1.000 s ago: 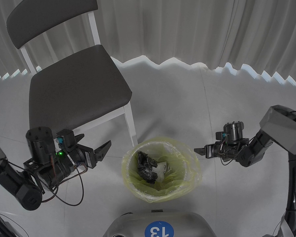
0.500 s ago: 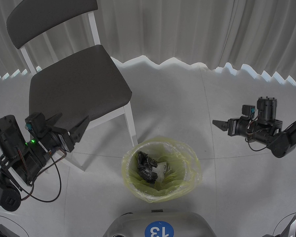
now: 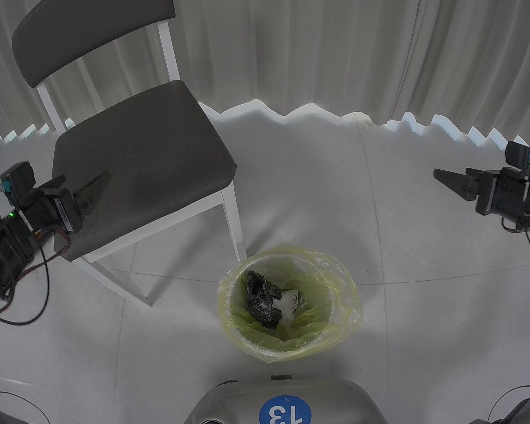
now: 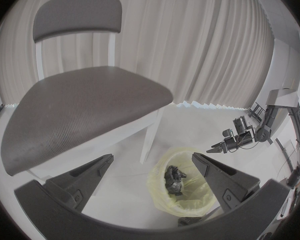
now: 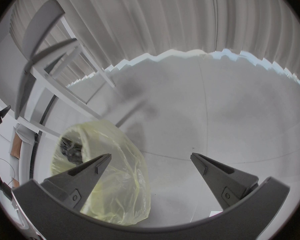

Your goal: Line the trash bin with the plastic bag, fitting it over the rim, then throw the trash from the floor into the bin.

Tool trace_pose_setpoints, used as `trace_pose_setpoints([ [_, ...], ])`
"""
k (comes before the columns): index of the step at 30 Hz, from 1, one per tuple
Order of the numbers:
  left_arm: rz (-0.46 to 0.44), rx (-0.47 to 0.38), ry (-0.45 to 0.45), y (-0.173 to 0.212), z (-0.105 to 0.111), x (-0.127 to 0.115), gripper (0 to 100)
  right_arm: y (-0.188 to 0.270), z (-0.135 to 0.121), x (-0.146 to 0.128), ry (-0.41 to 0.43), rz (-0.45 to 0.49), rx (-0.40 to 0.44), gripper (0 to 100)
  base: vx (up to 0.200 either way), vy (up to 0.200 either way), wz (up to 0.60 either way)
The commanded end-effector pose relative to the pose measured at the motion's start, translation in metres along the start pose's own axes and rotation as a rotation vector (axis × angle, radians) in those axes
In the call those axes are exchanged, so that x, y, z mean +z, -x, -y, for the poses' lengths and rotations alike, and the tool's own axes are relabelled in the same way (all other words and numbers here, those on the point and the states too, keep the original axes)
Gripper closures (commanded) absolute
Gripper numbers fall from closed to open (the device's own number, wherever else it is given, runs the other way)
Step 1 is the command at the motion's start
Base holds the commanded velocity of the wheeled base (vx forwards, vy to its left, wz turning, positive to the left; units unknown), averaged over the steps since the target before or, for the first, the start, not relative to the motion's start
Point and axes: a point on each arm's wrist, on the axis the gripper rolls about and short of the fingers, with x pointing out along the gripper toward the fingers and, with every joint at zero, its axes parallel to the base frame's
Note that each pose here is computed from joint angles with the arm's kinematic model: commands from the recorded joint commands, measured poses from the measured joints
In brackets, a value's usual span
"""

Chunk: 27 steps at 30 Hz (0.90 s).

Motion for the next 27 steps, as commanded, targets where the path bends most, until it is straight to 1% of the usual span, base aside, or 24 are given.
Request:
trace_pose_setpoints([
  [1, 0.13, 0.009, -0.007, 0.037, 0.0, 0.064, 0, 0.066, -0.013, 0.049, 0.051, 0.128, -0.019, 0, 0.0, 0.0, 0.0],
  [4, 0.078, 0.017, -0.009, 0.039, -0.001, 0.071, 0, 0.069, -0.007, 0.056, 0.07, 0.085, -0.065, 0, 0.0, 0.0, 0.0],
  [5, 0.043, 0.024, -0.009, 0.042, -0.001, 0.077, 0, 0.074, -0.005, 0.059, 0.08, 0.052, -0.088, 0, 0.0, 0.0, 0.0],
  [6, 0.029, 0.026, -0.009, 0.042, -0.001, 0.077, 0, 0.075, -0.005, 0.06, 0.082, 0.043, -0.092, 0, 0.0, 0.0, 0.0],
  [8, -0.056, 0.041, 0.005, 0.052, -0.003, 0.079, 0, 0.089, -0.008, 0.066, 0.072, -0.033, -0.105, 0, 0.0, 0.0, 0.0],
  [9, -0.068, 0.043, 0.005, 0.053, -0.003, 0.078, 0, 0.091, -0.008, 0.067, 0.068, -0.047, -0.107, 0, 0.0, 0.0, 0.0],
  [10, -0.133, 0.046, -0.002, 0.066, -0.003, 0.072, 0, 0.1, -0.01, 0.072, 0.049, -0.128, -0.119, 0, 0.0, 0.0, 0.0],
  [11, -0.148, 0.047, -0.002, 0.07, -0.003, 0.071, 0, 0.103, -0.01, 0.073, 0.043, -0.148, -0.123, 0, 0.0, 0.0, 0.0],
  [12, -0.191, 0.042, 0.0, 0.08, -0.002, 0.069, 0, 0.11, -0.011, 0.08, 0.027, -0.192, -0.142, 0, 0.0, 0.0, 0.0],
  [13, -0.202, 0.039, 0.001, 0.083, -0.002, 0.069, 0, 0.111, -0.01, 0.081, 0.025, -0.207, -0.149, 0, 0.0, 0.0, 0.0],
  [14, -0.222, 0.03, 0.0, 0.095, -0.001, 0.067, 0, 0.112, -0.01, 0.083, 0.028, -0.245, -0.157, 0, 0.0, 0.0, 0.0],
  [16, -0.225, 0.015, 0.0, 0.112, 0.0, 0.065, 0, 0.114, -0.01, 0.082, 0.058, -0.261, -0.153, 0, 0.0, 0.0, 0.0],
  [18, -0.202, 0.011, -0.002, 0.128, 0.001, 0.067, 0, 0.117, -0.011, 0.08, 0.084, -0.265, -0.143, 0, 0.0, 0.0, 0.0],
  [20, -0.173, 0.008, -0.003, 0.142, 0.002, 0.072, 0, 0.13, -0.016, 0.081, 0.1, -0.231, -0.138, 0, 0.0, 0.0, 0.0],
  [21, -0.171, 0.008, -0.003, 0.143, 0.002, 0.072, 0, 0.131, -0.016, 0.081, 0.101, -0.23, -0.137, 0, 0.0, 0.0, 0.0],
  [22, -0.139, 0.006, -0.005, 0.156, 0.003, 0.078, 0, 0.143, -0.022, 0.08, 0.113, -0.207, -0.123, 0, 0.0, 0.0, 0.0],
  [23, -0.131, 0.005, -0.005, 0.165, 0.003, 0.08, 0, 0.152, -0.026, 0.08, 0.12, -0.188, -0.118, 0, 0.0, 0.0, 0.0],
  [27, -0.136, -0.034, -0.01, 0.191, 0.005, 0.079, 0, 0.19, -0.04, 0.075, 0.152, -0.104, -0.085, 0, 0.0, 0.0, 0.0],
])
